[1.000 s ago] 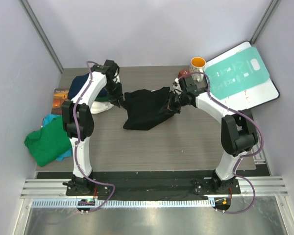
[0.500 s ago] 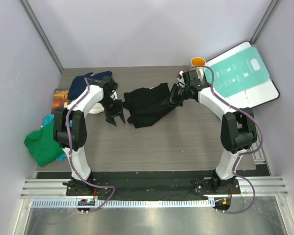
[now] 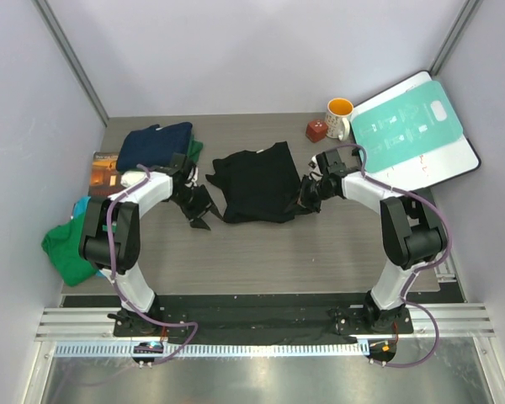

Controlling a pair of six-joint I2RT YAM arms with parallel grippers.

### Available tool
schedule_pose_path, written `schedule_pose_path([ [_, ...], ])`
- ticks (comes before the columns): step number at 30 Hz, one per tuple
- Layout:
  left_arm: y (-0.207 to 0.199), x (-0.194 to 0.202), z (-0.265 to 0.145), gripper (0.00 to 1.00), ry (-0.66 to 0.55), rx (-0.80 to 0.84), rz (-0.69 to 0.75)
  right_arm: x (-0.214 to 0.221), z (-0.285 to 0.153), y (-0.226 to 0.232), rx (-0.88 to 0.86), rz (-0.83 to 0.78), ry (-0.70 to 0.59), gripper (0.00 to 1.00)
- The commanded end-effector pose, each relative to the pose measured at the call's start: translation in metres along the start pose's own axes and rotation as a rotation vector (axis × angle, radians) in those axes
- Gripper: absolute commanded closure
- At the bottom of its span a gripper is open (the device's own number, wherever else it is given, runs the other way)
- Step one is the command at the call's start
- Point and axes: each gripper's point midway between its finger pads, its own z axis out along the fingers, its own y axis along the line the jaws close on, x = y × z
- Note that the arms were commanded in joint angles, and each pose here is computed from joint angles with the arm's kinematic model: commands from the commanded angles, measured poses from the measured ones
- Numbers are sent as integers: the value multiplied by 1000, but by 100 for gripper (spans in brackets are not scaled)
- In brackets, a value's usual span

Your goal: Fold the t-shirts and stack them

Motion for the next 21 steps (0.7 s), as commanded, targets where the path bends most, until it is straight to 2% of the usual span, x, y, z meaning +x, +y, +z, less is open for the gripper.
schedule_pose_path([
  [1,-32,-29,-6,47,-116,114,-59,7,-20,16,-74,-81,-38,99],
  [9,-35,-24,8,47,-50,106,-53,31,-30,9,-79,-79,0,99],
  [21,-34,-11,22,47,2,130,-25,26,-22,7,-71,-61,14,99],
])
